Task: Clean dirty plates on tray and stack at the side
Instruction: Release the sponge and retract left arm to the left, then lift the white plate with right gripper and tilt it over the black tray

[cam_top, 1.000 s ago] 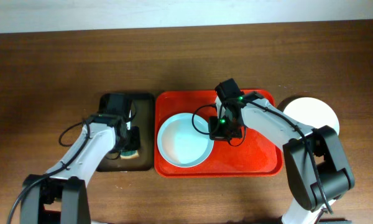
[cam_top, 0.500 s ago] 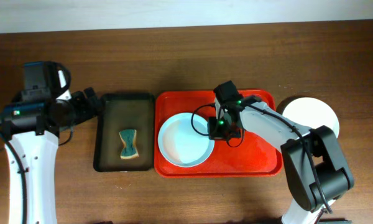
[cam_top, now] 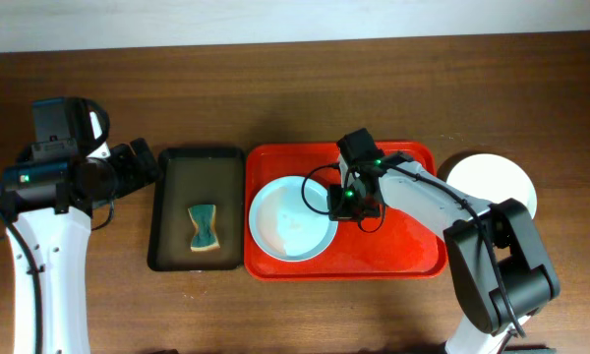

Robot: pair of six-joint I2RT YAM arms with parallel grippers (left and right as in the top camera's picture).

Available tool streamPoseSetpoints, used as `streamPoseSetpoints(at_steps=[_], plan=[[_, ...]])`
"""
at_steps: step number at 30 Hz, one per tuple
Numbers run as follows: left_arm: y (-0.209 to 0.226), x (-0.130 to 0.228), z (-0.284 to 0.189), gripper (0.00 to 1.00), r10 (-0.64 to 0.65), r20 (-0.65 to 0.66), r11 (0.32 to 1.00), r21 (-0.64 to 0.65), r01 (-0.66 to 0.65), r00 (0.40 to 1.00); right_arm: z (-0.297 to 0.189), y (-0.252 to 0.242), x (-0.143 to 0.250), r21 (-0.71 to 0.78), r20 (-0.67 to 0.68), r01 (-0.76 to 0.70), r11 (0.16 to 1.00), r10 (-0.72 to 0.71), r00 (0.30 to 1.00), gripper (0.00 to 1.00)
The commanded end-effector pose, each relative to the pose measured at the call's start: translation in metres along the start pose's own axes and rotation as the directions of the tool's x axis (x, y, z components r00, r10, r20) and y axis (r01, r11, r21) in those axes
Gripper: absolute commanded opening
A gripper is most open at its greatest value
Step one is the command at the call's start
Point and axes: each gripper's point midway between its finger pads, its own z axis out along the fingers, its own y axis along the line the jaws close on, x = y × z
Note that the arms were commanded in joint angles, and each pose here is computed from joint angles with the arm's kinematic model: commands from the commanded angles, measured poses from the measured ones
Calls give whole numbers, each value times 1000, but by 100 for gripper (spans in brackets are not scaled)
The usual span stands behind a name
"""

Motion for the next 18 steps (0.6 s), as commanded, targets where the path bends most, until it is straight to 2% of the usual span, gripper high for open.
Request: streamPoseSetpoints(at_steps=[1, 3, 7, 12, 15, 18], plan=[[-1, -2, -5, 99, -13, 13, 1000, 10, 13, 1000, 3, -3, 3, 21, -1, -4, 1000, 4, 1000, 4], [-1, -2, -5, 99, -14, 13, 1000, 10, 13, 1000, -7, -4, -3, 17, 2, -22, 1000, 22, 1000, 4], [-1, -3, -5, 99, -13, 14, 1000, 10, 13, 1000, -63, -2, -26, 22, 21, -76, 997, 75, 997, 4], [-1, -3, -5, 99, -13, 14, 1000, 10, 13, 1000, -139, 30, -58, 13, 108, -11, 1000, 10, 994, 4], [-1, -3, -5, 99, -13, 14, 1000, 10, 13, 1000, -153, 53, -78, -5, 209, -18, 1000, 19, 978, 4], [-1, -3, -5, 99, -14, 14, 1000, 10, 13, 1000, -141, 86, -93, -55, 270, 2, 998, 13, 963, 4]])
